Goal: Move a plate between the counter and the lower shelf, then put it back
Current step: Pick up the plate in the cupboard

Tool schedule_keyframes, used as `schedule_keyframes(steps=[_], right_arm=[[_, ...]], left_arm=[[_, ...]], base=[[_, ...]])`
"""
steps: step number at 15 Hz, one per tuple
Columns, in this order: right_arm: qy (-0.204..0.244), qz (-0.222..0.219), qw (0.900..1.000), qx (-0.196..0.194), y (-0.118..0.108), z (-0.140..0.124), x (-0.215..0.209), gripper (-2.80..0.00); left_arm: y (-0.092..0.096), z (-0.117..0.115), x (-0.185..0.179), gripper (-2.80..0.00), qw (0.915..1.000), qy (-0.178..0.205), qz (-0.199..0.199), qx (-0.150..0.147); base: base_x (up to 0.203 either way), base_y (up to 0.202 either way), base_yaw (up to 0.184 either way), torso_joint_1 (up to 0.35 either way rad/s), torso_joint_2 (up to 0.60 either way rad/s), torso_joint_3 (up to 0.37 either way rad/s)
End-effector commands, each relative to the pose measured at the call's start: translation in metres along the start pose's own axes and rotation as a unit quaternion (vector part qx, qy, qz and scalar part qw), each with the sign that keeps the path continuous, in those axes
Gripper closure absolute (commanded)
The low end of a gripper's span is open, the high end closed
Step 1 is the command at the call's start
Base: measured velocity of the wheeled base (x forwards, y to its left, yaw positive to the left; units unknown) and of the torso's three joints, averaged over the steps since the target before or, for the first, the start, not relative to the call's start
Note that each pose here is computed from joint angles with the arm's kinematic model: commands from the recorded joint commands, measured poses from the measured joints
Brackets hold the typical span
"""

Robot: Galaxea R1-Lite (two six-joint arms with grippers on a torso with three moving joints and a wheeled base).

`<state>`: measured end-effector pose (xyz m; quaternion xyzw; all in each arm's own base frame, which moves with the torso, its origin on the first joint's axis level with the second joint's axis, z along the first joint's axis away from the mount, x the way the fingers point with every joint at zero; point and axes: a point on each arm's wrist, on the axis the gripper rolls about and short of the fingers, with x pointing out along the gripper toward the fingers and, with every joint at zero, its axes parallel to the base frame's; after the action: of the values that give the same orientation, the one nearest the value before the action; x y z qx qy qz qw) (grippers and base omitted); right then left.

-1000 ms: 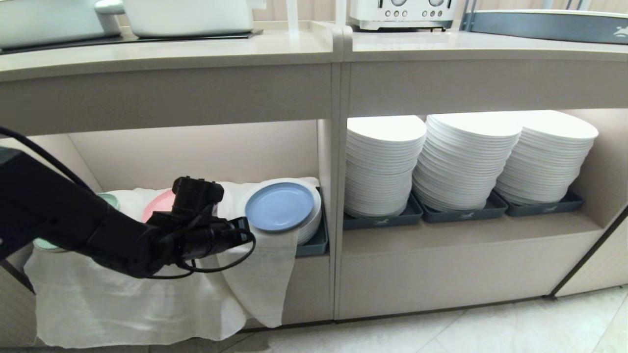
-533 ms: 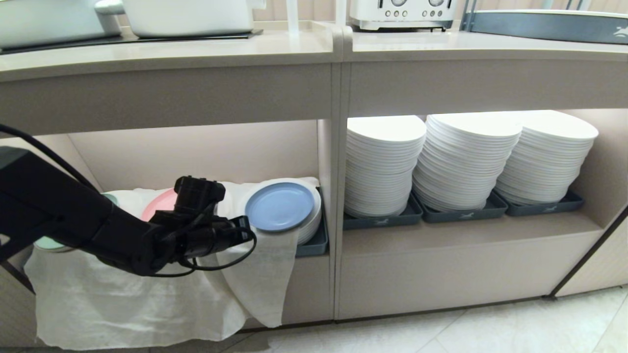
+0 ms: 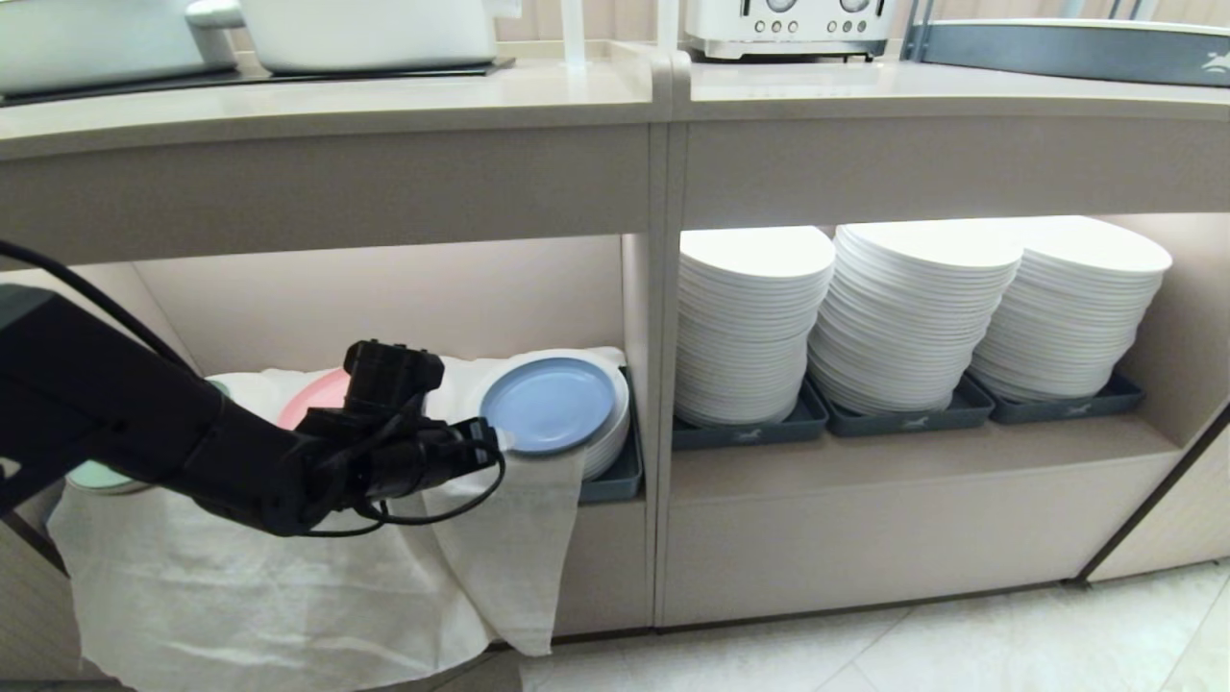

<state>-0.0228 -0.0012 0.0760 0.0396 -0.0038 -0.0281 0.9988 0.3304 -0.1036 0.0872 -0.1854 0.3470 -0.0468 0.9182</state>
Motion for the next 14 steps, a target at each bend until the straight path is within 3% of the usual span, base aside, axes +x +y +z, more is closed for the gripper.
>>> schedule_keyframes(steps=[1, 14], right_arm=[[0.0, 0.0, 1.0, 0.0, 0.0, 0.0, 0.0, 0.0], [0.0, 0.0, 1.0, 0.0, 0.0, 0.0, 0.0, 0.0]], left_arm=[[-0.002, 0.0, 0.002, -2.8, 1.0, -0.002, -0.002, 0.0], [-0.007, 0.009, 0.033, -2.8, 0.9999, -0.011, -0.001, -0.001]], base=[[0.0, 0.0, 0.0, 0.0, 0.0, 0.0], [0.0, 0.0, 0.0, 0.0, 0.0, 0.0]])
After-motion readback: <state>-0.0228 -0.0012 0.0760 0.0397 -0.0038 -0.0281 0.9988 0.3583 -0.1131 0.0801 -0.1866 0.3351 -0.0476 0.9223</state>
